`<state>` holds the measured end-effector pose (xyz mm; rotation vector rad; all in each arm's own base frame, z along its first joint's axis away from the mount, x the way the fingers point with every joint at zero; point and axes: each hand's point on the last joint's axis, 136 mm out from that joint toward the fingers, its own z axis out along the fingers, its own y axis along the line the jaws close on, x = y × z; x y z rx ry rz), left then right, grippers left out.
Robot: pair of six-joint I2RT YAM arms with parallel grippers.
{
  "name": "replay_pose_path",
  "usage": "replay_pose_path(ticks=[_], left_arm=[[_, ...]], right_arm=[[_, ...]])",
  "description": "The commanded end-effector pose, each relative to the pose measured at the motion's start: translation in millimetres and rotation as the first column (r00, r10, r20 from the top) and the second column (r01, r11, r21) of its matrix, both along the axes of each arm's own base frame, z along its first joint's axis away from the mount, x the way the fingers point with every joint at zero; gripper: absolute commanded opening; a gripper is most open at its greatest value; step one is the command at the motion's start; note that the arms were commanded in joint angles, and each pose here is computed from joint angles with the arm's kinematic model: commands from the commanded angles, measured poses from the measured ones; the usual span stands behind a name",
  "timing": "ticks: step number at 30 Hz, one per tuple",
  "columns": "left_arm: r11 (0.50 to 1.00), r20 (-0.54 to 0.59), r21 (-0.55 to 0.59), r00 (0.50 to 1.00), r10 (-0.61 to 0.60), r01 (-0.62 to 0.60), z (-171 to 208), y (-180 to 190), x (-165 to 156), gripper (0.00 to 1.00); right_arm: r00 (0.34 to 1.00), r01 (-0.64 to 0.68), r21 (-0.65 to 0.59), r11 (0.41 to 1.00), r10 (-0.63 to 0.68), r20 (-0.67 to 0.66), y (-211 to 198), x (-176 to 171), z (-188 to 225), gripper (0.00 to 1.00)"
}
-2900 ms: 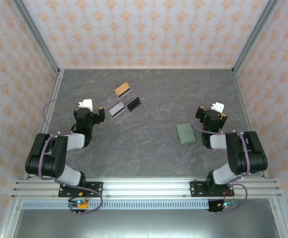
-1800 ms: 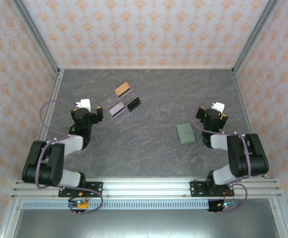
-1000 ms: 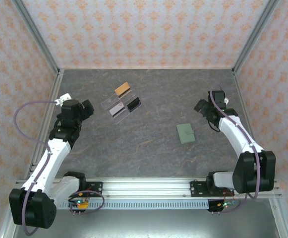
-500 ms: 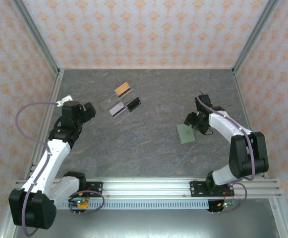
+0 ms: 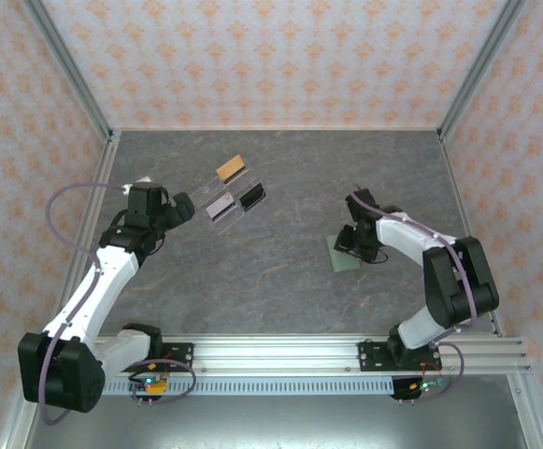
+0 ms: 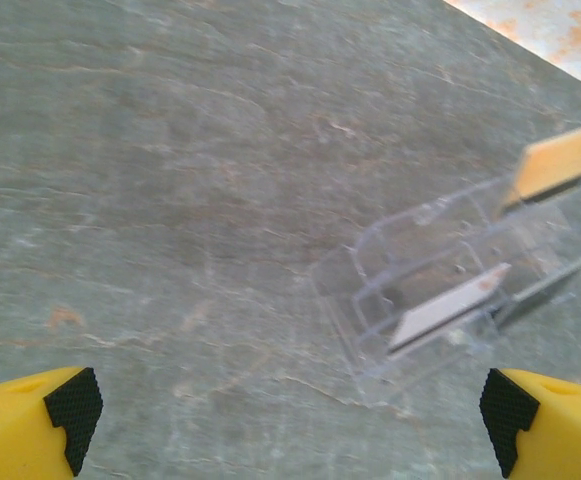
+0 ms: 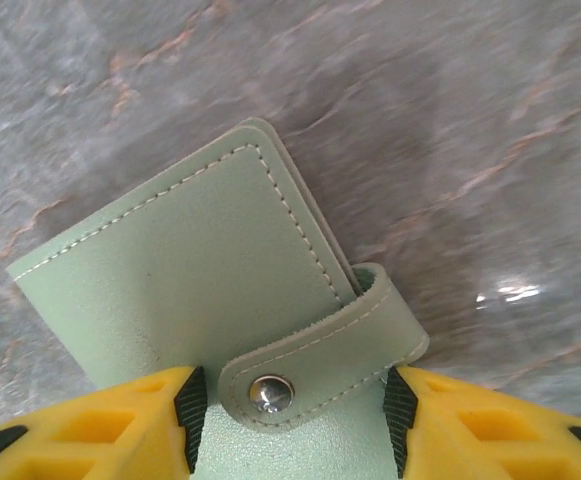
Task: Take the credit cards out of the card holder
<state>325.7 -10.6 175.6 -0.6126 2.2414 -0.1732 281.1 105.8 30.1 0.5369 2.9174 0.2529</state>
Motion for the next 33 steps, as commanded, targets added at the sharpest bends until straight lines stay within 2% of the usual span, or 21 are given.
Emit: replay_pose_path(ticks=[1,8,12,17,24,33], left_arm=[[0.994,-0.006,-0.089,0.998,-0.058,0.058,7,-29,2,1.0],[0.965,-0.032,-0.192,0.982,-0.187,0.178,-6,-94,7,1.0],[0.946,-0.043,-0.241,0.972,-0.233,0.216,-19,-129,8,1.0],[0.901,-0.041,-0.354,0.958,-0.283,0.251,-41,-171,13,0.93],[0.832,-0.06,-0.491,0.943,-0.329,0.259,-71,-215,21,0.83],[0.79,-0.116,-0.572,0.932,-0.344,0.221,-103,-245,23,0.65]], right_arm=[[1.0,0.003,0.054,0.999,-0.003,-0.014,37,4,-8,0.52],[0.997,-0.074,0.152,0.986,0.075,0.002,123,28,-18,0.5],[0.994,-0.111,0.194,0.975,0.105,0.043,145,42,-1,0.5],[0.984,-0.152,0.076,0.985,0.144,0.103,118,52,20,0.51],[0.966,-0.26,0.078,0.962,0.259,0.027,102,34,8,0.47],[0.953,-0.3,0.084,0.95,0.303,-0.023,102,25,-5,0.39]])
